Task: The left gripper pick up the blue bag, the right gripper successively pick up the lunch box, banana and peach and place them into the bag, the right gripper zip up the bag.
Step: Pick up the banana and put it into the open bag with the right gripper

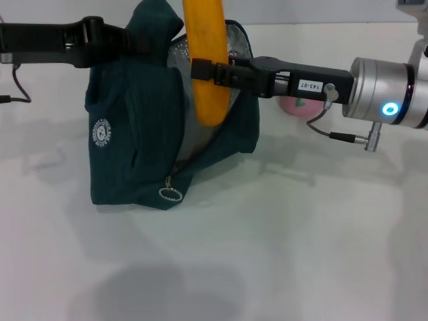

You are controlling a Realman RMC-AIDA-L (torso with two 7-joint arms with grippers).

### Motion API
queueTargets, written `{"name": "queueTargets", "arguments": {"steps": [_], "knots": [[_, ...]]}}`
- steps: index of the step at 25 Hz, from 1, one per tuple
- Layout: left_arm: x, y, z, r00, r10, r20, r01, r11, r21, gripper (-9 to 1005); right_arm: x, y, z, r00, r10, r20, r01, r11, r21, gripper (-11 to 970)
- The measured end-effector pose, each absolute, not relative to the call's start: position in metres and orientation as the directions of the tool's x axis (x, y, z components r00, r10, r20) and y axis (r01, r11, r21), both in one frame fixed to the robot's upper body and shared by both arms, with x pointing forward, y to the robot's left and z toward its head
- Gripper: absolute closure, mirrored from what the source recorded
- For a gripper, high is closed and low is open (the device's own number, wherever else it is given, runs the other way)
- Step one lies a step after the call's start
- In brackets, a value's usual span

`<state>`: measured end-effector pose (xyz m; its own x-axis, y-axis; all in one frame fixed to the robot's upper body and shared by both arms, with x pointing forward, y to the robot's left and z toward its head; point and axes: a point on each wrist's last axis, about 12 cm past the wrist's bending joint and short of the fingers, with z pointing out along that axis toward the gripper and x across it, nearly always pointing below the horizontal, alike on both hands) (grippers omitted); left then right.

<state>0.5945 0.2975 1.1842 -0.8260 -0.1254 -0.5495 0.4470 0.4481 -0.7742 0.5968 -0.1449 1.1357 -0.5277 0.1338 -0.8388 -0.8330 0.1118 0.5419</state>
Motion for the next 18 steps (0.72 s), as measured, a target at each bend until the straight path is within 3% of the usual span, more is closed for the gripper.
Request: {"name": "queueTargets", "arguments": {"steps": [18], "knots": [[0.5949, 0.2964, 1.1841, -0.827, -0.12, -0.549, 0.449, 0.448, -0.773, 960, 0.5918, -0.1388, 1.1262, -0.556, 0.135, -0.82, -0.812, 0.123, 0.57, 443]]}}
